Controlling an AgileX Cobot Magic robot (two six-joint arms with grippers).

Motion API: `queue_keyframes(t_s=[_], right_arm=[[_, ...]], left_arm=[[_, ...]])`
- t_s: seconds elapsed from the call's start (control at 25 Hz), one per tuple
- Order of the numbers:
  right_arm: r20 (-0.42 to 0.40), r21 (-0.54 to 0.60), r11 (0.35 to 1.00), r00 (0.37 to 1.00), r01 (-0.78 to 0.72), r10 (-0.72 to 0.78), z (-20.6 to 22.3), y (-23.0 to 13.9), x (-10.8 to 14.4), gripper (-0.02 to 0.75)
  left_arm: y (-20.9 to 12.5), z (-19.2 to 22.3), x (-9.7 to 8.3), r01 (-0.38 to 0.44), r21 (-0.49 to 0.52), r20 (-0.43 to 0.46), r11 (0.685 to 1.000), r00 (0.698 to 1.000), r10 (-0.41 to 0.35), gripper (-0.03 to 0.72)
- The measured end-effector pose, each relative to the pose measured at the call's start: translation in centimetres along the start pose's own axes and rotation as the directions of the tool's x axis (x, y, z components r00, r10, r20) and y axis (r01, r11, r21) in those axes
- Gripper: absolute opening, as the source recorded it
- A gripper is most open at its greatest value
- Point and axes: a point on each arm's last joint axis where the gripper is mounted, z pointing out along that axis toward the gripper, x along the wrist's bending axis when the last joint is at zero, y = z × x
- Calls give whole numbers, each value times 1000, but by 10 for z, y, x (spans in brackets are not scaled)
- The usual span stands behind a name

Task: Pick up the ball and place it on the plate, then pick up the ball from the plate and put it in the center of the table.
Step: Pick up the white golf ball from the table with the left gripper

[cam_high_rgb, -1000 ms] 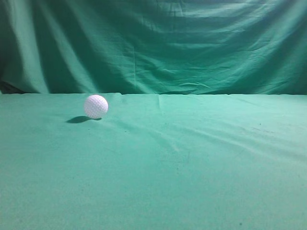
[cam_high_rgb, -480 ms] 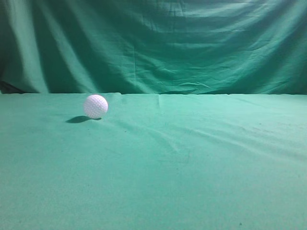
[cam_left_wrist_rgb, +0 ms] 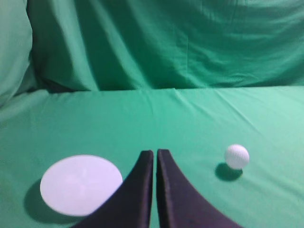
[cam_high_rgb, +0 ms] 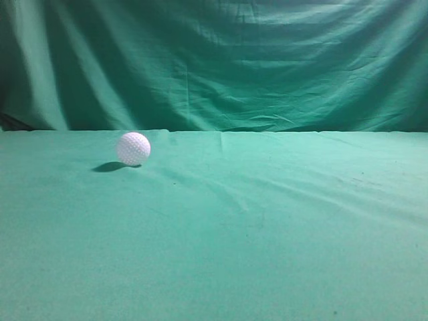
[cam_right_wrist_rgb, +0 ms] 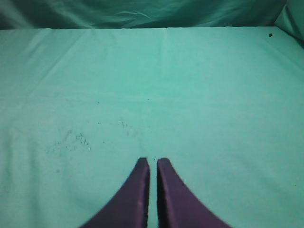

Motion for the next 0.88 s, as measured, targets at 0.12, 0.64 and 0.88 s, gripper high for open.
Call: queue_keyframes(t_s=[0.12,0.64,0.88], right_arm=[[0,0,1000,1000,0,0,0,0,0,50],[0,0,1000,1000,0,0,0,0,0,50],[0,0,1000,1000,0,0,0,0,0,0]], left_arm=[[10,-1,1,47,-115,-3,992,999,-48,0],[84,10,-2,167,22,-17,986,986,-167,0],[72,44,-1,176,258,-71,950,984,-163,0]])
